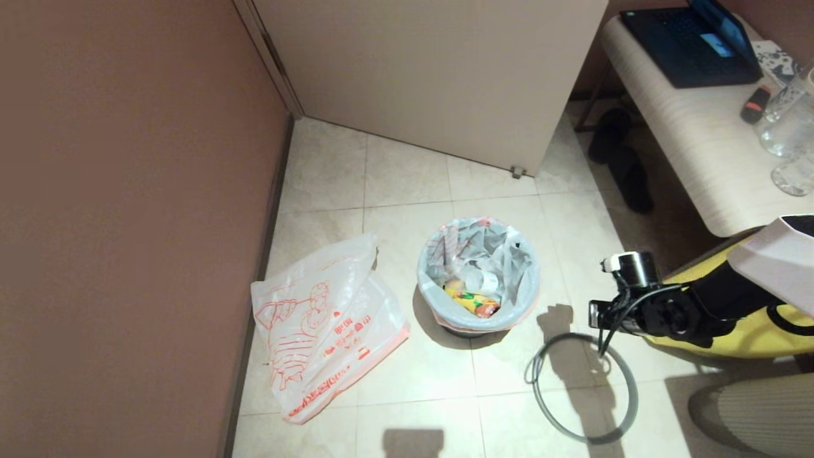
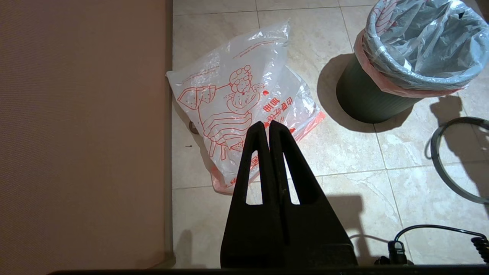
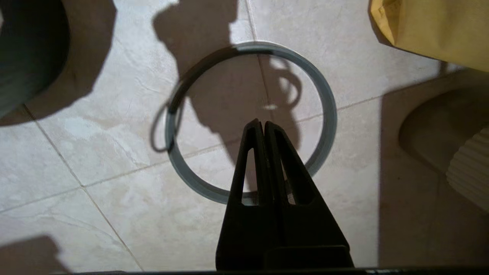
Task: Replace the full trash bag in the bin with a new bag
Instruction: Place the trash bag on the floor
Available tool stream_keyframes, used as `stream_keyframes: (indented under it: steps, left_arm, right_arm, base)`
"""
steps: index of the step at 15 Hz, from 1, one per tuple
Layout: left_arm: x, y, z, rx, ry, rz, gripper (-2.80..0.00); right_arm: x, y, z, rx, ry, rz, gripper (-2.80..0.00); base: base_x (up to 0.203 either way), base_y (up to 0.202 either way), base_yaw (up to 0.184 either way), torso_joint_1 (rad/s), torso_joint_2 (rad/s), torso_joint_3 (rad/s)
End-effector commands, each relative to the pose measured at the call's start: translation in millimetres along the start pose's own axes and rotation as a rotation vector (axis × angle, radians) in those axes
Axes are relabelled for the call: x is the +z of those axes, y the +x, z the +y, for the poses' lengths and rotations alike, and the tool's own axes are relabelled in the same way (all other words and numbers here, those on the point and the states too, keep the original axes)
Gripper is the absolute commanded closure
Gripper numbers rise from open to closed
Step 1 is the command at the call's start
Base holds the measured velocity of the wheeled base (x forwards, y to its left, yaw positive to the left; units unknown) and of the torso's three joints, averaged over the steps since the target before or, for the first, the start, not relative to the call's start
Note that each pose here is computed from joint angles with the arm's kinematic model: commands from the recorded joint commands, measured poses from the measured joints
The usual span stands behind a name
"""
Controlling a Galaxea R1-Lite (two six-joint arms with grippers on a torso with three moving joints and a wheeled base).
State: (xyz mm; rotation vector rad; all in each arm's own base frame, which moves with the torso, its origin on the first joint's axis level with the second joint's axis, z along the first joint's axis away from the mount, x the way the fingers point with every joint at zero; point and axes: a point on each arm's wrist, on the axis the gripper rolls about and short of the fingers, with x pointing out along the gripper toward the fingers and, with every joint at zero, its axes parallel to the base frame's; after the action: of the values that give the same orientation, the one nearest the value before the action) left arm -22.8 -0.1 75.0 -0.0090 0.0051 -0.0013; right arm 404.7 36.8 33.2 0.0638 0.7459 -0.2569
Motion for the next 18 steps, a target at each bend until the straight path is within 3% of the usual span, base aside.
stream_keyframes:
  steps: [1, 3, 5, 6, 10, 12, 14, 18]
  left_arm:
    - [0, 0, 0.0, 0.001, 0.0, 0.001, 0.0]
    - [0, 0, 0.0, 0.001, 0.0, 0.0, 0.0]
    - [0, 0, 0.0, 0.0, 0.0, 0.001, 0.0]
    - [0, 0, 0.0, 0.001, 0.0, 0.001, 0.0]
    - [0, 0, 0.0, 0.0, 0.0, 0.001, 0.0]
    - [0, 0, 0.0, 0.001, 0.0, 0.001, 0.0]
    - [0, 0, 0.0, 0.001, 0.0, 0.001, 0.0]
    - [0, 0, 0.0, 0.0, 0.0, 0.001, 0.0]
  right_arm:
    - [-4, 5, 4, -0.079, -0.059, 0.023, 0.0]
    - [-4, 6, 2, -0.152, -0.125, 0.018, 0.0]
    - [-7, 6, 1, -0.154, -0.12, 0.027, 0.0]
    - [-9, 6, 1, -0.133, -0.076, 0.021, 0.0]
    - [8, -4, -1, 0.252, 0.227, -0.036, 0.0]
    - [16, -12, -12, 0.423, 0.324, -0.01, 0.0]
    - [19, -16, -17, 0.478, 0.383, 0.013, 0.0]
    - [31, -28, -23, 0.712, 0.55, 0.116, 0.0]
  base:
    - [0.0, 0.0, 0.0, 0.0, 0.0, 0.0]
    - [0.0, 0.0, 0.0, 0.0, 0.0, 0.0]
    - [0.0, 0.0, 0.0, 0.0, 0.0, 0.0]
    - [0.0, 0.0, 0.0, 0.0, 0.0, 0.0]
    - [0.0, 0.0, 0.0, 0.0, 0.0, 0.0]
    - [0.0, 0.0, 0.0, 0.0, 0.0, 0.0]
    - [0.0, 0.0, 0.0, 0.0, 0.0, 0.0]
    - [0.0, 0.0, 0.0, 0.0, 0.0, 0.0]
